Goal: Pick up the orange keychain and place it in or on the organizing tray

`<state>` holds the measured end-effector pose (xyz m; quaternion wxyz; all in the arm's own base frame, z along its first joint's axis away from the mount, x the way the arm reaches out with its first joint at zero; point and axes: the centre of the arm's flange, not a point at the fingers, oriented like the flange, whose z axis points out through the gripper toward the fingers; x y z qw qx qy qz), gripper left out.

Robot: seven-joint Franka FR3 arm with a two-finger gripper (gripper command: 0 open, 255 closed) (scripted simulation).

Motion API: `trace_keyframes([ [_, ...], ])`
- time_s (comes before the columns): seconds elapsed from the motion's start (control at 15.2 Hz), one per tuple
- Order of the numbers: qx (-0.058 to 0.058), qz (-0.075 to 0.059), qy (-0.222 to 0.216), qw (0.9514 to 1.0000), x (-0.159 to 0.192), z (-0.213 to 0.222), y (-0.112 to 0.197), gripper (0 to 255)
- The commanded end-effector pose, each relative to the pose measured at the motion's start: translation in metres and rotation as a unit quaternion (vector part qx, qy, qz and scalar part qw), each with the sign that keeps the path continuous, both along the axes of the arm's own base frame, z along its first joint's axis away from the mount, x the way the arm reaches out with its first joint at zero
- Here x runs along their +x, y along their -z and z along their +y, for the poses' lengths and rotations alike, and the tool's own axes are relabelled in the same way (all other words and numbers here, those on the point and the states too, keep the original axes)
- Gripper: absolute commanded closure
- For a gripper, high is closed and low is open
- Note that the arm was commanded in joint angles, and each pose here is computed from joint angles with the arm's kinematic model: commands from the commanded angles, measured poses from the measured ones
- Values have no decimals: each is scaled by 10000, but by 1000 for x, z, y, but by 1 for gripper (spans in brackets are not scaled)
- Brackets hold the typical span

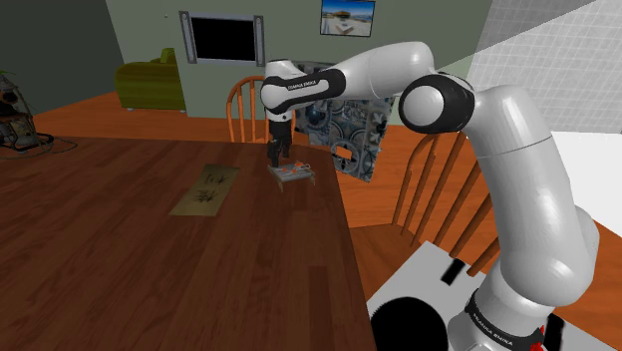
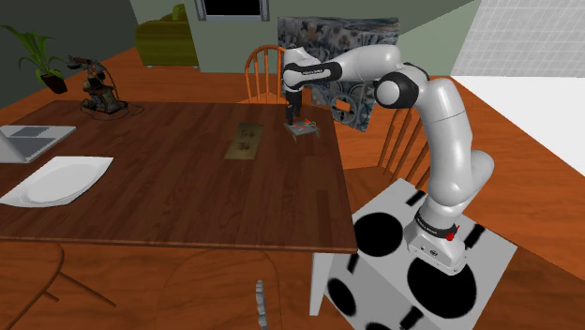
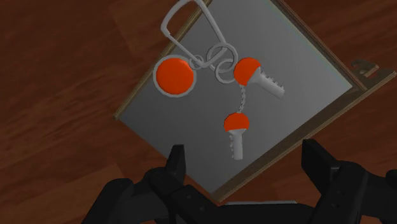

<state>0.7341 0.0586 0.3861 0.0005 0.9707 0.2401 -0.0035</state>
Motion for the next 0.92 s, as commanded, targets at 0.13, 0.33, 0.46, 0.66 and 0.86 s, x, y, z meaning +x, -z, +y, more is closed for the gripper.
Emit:
trace_keyframes([
  [0.13,0,0,0,10000,0,0,-13,0],
  [0.33,0,0,0,10000,0,0,-50,0],
  [0.46,0,0,0,10000,0,0,-50,0],
  [0.66,0,0,0,10000,0,0,-50,0],
  [0.86,0,0,0,10000,0,0,-50,0],
])
